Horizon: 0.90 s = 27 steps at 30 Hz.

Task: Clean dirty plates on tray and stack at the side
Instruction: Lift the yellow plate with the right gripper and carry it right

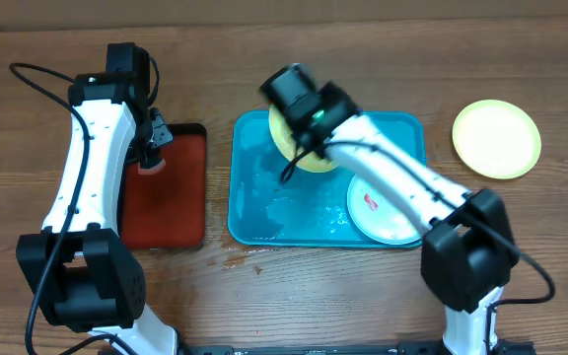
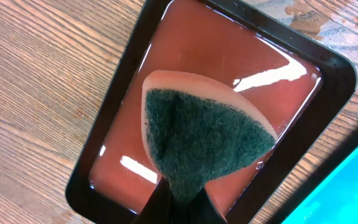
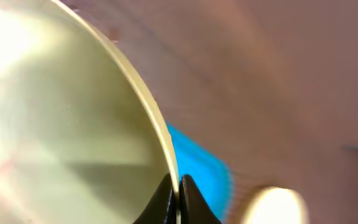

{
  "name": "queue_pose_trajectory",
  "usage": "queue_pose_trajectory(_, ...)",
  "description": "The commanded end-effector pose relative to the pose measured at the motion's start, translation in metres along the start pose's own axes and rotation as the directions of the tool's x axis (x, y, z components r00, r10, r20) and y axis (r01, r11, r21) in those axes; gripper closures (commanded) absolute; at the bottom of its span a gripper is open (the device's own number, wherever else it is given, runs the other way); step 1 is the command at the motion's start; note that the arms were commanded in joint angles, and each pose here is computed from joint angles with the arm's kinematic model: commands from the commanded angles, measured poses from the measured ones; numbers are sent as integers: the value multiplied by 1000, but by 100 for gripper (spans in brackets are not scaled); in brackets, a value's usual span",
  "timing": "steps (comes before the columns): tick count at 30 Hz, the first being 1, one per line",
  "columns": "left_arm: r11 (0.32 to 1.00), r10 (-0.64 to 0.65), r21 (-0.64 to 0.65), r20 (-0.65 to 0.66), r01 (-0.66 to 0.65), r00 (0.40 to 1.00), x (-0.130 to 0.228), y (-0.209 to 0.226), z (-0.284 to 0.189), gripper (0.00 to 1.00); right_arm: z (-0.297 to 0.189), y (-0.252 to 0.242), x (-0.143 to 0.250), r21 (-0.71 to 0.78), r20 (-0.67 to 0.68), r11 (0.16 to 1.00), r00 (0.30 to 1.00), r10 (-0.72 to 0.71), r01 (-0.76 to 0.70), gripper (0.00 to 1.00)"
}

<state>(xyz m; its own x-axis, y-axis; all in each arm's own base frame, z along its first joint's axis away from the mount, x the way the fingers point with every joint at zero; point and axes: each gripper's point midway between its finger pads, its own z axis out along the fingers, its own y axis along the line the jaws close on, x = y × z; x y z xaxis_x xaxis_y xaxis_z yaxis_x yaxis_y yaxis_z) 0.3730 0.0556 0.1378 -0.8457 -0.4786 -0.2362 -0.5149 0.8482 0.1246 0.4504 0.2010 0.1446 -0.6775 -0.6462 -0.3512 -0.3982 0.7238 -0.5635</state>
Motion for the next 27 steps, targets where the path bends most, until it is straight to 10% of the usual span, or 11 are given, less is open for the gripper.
queue_pose_trajectory(1,1000,-8,-23,3,8,1000,-1,3,3,96,-19,-14,-18,-495,81,845,958,277,-202,96)
queue_pose_trajectory(13,1000,-9,-20,9,9,1000,-2,2,3,96,64,-192,175,-393,-310,545,665,679,-740,96)
queue_pose_trajectory(22,1000,-12,-13,20,12,1000,-5,1,3,96,94,-256,291,-160,-330,271,310,892,-949,96)
queue_pose_trajectory(27,1000,-13,-11,24,14,1000,-6,0,3,96,108,-252,315,-128,-321,225,256,912,-966,96)
